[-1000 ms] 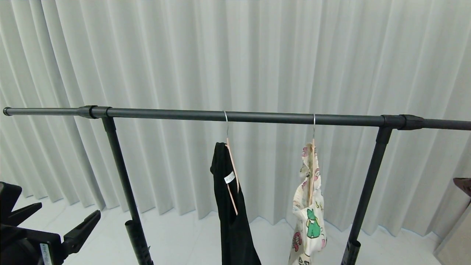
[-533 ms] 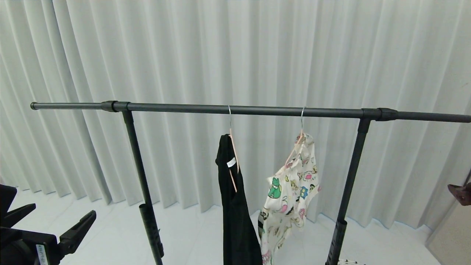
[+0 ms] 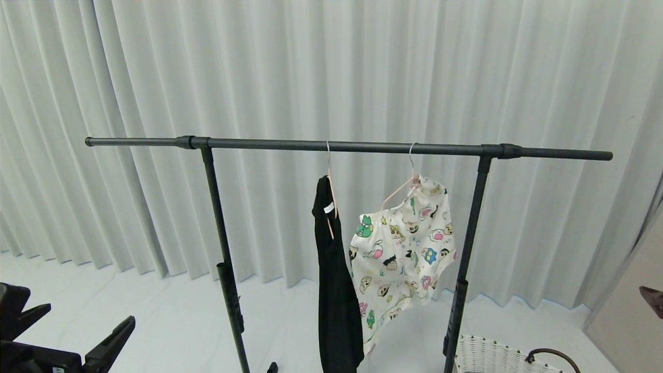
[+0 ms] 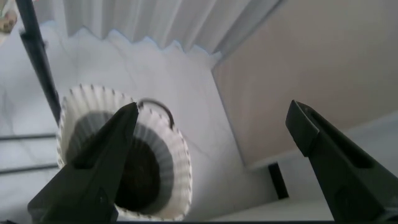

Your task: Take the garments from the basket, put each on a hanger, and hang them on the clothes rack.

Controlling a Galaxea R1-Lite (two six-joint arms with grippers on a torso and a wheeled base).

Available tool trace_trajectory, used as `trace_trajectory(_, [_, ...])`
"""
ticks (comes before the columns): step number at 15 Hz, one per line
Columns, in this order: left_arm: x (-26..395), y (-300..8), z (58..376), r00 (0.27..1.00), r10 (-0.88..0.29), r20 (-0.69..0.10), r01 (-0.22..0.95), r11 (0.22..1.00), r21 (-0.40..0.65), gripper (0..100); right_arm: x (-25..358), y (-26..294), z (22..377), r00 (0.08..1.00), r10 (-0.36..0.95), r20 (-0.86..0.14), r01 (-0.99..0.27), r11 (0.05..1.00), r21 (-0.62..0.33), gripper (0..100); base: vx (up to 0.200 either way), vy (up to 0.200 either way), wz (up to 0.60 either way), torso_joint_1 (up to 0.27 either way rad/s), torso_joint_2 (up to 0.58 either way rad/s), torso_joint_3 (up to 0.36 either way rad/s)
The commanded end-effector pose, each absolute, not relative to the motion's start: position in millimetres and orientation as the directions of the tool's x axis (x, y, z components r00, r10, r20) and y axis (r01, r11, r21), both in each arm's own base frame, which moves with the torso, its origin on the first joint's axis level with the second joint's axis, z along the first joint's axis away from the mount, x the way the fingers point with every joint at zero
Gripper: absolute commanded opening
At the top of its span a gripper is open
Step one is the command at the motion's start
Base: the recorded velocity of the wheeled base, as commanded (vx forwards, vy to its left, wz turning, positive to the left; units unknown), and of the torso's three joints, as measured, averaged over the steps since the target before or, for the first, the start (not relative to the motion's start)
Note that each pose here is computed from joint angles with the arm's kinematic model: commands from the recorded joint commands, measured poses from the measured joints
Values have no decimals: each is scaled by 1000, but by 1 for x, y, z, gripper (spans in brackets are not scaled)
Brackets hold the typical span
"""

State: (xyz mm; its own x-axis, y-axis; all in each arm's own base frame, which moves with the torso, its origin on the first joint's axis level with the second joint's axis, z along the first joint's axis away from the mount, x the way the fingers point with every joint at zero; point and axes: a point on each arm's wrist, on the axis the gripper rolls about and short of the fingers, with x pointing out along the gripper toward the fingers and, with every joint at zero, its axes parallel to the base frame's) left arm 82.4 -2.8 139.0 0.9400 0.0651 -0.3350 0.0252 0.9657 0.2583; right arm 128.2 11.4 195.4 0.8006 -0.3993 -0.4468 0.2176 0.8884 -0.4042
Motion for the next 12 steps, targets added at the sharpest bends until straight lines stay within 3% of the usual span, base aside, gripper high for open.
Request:
trace_trajectory(1, [68,-2,127,942,65,-328,31,960,279,100,114,6,186,789,-420,-448,238,882,-407,100,-200,0,0,2,-2,2])
trace_trajectory(5, [38,0,103,955,61,-291,30,953,301,100,79,-7,154,737,-488,-468,305,857,-415,100,-200,0,0,2,4,6])
trace_trajectory(9, [-5,3,82,980,61,-188,-3,955,297,100,36,-11,125,748,-521,-410,385,845,-371,100,0,0,0,0,0,0])
trace_trajectory(12, [-15,6,81,978,179,-103,-142,946,292,100,13,-12,114,788,-525,-322,447,847,-289,100,0,0,0,0,0,0])
